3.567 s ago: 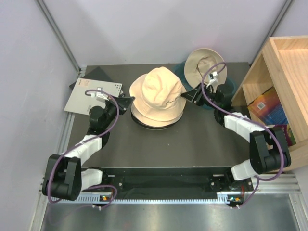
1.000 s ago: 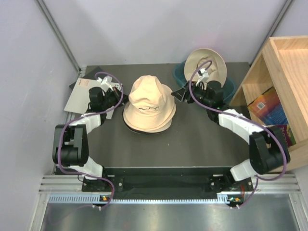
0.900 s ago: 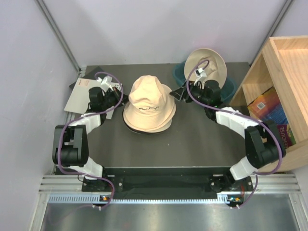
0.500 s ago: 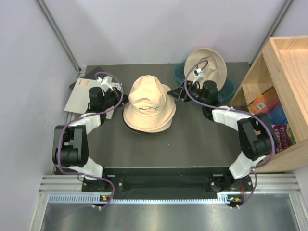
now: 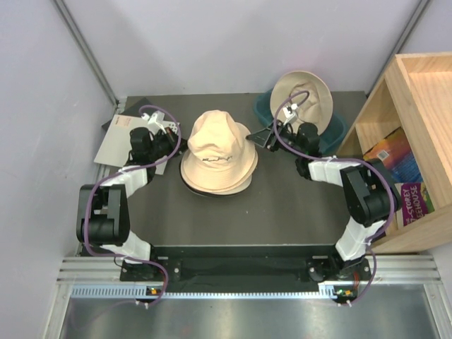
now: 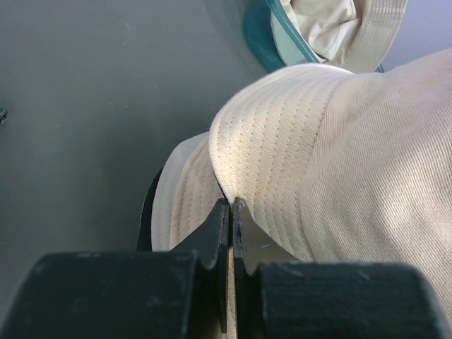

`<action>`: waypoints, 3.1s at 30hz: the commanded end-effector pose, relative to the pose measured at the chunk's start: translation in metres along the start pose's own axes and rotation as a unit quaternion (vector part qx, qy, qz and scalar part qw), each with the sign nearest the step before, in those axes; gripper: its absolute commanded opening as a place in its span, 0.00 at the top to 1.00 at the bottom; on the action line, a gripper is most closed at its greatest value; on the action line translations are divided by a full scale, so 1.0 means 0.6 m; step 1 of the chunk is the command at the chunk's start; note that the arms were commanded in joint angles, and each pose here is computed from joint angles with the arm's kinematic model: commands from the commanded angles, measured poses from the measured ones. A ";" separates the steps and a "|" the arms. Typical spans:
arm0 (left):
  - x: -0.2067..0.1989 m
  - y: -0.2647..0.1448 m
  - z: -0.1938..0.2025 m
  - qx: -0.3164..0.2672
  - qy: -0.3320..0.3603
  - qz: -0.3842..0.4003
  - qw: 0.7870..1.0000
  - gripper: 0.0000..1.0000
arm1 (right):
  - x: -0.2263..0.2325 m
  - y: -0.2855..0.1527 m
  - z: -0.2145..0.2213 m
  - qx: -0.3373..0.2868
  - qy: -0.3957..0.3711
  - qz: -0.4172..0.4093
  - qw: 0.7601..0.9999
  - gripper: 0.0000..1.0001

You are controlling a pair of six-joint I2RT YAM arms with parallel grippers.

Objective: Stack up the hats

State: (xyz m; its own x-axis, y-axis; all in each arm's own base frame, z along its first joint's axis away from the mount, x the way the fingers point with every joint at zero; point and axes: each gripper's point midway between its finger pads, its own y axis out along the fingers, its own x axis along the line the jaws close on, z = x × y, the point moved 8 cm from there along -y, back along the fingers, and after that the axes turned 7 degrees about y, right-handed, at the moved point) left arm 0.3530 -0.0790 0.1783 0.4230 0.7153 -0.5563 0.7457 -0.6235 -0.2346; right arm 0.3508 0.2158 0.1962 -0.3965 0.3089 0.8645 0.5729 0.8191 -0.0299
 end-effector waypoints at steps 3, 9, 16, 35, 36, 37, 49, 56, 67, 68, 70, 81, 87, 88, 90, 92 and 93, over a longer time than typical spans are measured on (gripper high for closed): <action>-0.015 -0.011 -0.020 -0.022 0.035 0.011 0.999 1.00 | 0.011 -0.005 0.003 0.006 0.010 -0.030 0.999 0.85; -0.014 -0.014 -0.021 -0.023 0.035 -0.003 0.999 1.00 | -0.008 -0.011 0.015 0.012 0.004 0.018 1.000 1.00; -0.006 -0.019 -0.016 -0.015 0.036 -0.034 0.999 1.00 | -0.045 -0.021 0.043 0.029 -0.034 0.107 0.993 1.00; 0.017 -0.042 0.006 0.003 0.034 -0.130 0.991 1.00 | -0.084 -0.046 0.087 0.052 -0.097 0.243 0.964 1.00; 0.018 -0.044 0.007 0.004 0.035 -0.136 0.990 1.00 | -0.085 -0.047 0.089 0.054 -0.097 0.245 0.963 1.00; 0.020 -0.047 0.010 0.007 0.033 -0.142 0.989 1.00 | -0.083 -0.046 0.094 0.058 -0.100 0.245 0.963 1.00; -0.008 -0.075 -0.027 -0.018 0.032 -0.174 0.984 0.84 | -0.038 -0.063 0.077 0.041 -0.128 0.251 0.959 0.84; -0.041 -0.127 -0.073 -0.059 0.023 -0.250 0.966 0.09 | 0.020 -0.114 0.024 -0.014 -0.192 0.303 0.933 0.32; -0.116 -0.186 -0.156 -0.083 0.066 -0.258 0.960 0.01 | 0.088 -0.161 -0.102 -0.120 -0.270 0.413 0.862 0.10; -0.123 -0.192 -0.156 -0.068 0.069 -0.255 0.962 0.01 | 0.105 -0.153 -0.124 -0.137 -0.272 0.405 0.862 0.10; -0.144 -0.202 -0.175 -0.067 0.096 -0.235 0.965 0.01 | 0.089 -0.135 -0.145 -0.140 -0.268 0.422 0.855 0.10; -0.124 -0.188 -0.150 -0.055 0.119 -0.220 0.967 0.01 | -0.055 -0.028 -0.270 -0.169 -0.240 0.515 0.805 0.11; -0.114 -0.196 -0.142 -0.063 0.124 -0.249 0.959 0.01 | -0.158 -0.002 -0.303 -0.165 -0.234 0.542 0.790 0.11; -0.113 -0.200 -0.143 -0.067 0.127 -0.254 0.956 0.01 | -0.178 0.007 -0.305 -0.163 -0.229 0.547 0.789 0.11; -0.108 -0.202 -0.141 -0.067 0.127 -0.268 0.953 0.01 | -0.206 0.005 -0.313 -0.168 -0.210 0.557 0.786 0.12; -0.108 -0.202 -0.141 -0.066 0.127 -0.268 0.953 0.01 | -0.239 0.009 -0.313 -0.168 -0.189 0.568 0.783 0.12; -0.107 -0.201 -0.141 -0.064 0.127 -0.268 0.953 0.01 | -0.260 0.006 -0.311 -0.167 -0.179 0.579 0.778 0.12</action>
State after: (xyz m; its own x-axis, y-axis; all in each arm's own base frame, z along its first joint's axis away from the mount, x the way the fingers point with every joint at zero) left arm 0.2796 -0.0277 0.2999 0.0749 0.9764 -0.2025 0.9146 -0.1482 -0.3762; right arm 0.5269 0.0929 0.1516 0.3079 0.9454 0.1066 0.8207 -0.2073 -0.5324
